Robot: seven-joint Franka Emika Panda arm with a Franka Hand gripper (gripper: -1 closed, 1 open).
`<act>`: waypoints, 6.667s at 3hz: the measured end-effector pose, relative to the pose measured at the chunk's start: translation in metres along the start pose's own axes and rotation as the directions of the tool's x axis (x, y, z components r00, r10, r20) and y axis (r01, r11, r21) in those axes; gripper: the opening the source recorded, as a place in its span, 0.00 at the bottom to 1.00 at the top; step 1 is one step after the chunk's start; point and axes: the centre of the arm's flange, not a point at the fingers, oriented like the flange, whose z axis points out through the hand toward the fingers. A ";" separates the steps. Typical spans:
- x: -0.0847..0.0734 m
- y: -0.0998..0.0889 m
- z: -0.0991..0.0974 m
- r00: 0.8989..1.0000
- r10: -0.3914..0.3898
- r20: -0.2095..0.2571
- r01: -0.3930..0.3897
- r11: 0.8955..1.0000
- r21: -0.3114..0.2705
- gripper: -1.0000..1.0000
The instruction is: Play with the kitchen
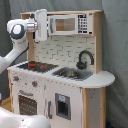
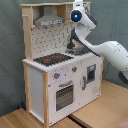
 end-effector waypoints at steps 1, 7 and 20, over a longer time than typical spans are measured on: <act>-0.009 0.010 -0.003 0.999 -0.027 -0.034 0.028 0.999 0.018 0.00; -0.077 0.044 0.001 0.980 -0.110 -0.163 0.129 0.986 0.110 0.00; -0.125 -0.152 0.116 0.886 -0.332 0.323 -0.088 0.564 0.821 1.00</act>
